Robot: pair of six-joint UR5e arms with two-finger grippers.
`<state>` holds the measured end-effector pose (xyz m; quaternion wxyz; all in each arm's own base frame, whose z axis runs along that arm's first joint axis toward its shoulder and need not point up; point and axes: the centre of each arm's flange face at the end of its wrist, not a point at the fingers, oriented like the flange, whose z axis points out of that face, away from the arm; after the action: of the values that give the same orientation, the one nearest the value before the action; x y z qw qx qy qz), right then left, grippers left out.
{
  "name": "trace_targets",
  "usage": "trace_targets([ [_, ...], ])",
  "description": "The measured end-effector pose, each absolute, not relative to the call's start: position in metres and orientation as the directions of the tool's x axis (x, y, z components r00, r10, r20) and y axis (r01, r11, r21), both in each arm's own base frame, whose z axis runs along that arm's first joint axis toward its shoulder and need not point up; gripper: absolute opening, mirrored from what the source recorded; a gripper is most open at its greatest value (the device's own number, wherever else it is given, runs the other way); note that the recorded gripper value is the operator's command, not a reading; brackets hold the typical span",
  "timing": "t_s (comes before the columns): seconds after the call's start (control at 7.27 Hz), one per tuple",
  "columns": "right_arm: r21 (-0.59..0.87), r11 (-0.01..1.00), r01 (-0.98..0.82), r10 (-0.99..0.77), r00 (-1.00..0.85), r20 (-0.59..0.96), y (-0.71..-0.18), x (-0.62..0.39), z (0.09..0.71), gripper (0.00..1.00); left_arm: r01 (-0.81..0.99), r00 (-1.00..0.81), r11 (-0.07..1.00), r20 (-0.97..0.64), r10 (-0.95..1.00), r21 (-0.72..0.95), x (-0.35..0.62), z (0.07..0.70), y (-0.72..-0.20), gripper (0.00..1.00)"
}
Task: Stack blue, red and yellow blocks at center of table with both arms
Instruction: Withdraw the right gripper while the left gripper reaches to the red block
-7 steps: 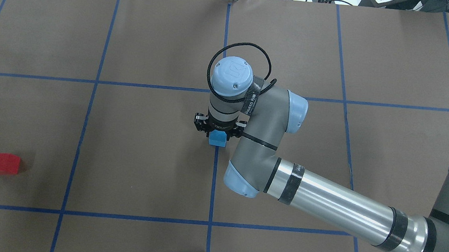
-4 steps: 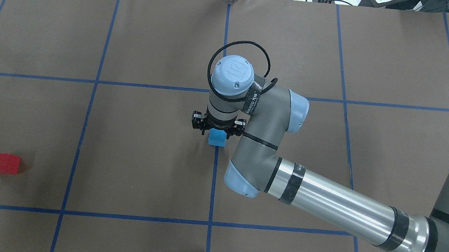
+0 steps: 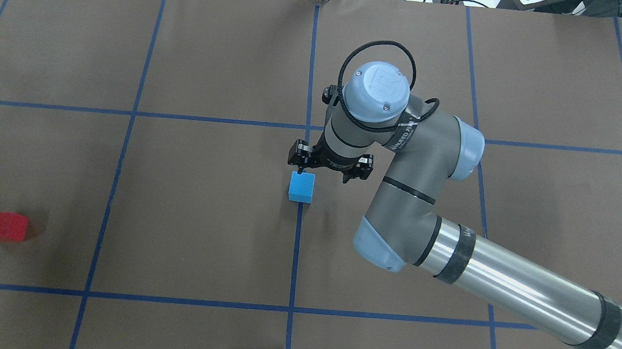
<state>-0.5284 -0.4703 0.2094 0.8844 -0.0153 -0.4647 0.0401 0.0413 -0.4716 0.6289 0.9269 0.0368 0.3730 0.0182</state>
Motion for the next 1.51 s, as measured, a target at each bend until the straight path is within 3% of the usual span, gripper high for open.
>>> trace_targets([
  [0.28, -0.095, 0.992, -0.087, 0.127, 0.515, 0.848, -0.479, -0.436, 0.23, 1.0, -0.016, 0.707, 0.991, -0.7, 0.104, 0.131, 0.069, 0.651, -0.469, 1.0],
  [0.69, -0.062, 0.994, -0.093, 0.104, 0.552, 0.827, -0.469, -0.346, 0.305, 1.0, 0.117, 0.666, 0.993, -0.744, -0.055, 0.031, 0.135, 0.638, -0.453, 1.0],
  [1.51, -0.015, 0.999, -0.035, 0.033, 0.623, 0.781, -0.454, -0.313, 0.374, 1.0, 0.193, 0.664, 0.974, -0.716, -0.216, -0.116, 0.219, 0.584, -0.355, 1.0],
])
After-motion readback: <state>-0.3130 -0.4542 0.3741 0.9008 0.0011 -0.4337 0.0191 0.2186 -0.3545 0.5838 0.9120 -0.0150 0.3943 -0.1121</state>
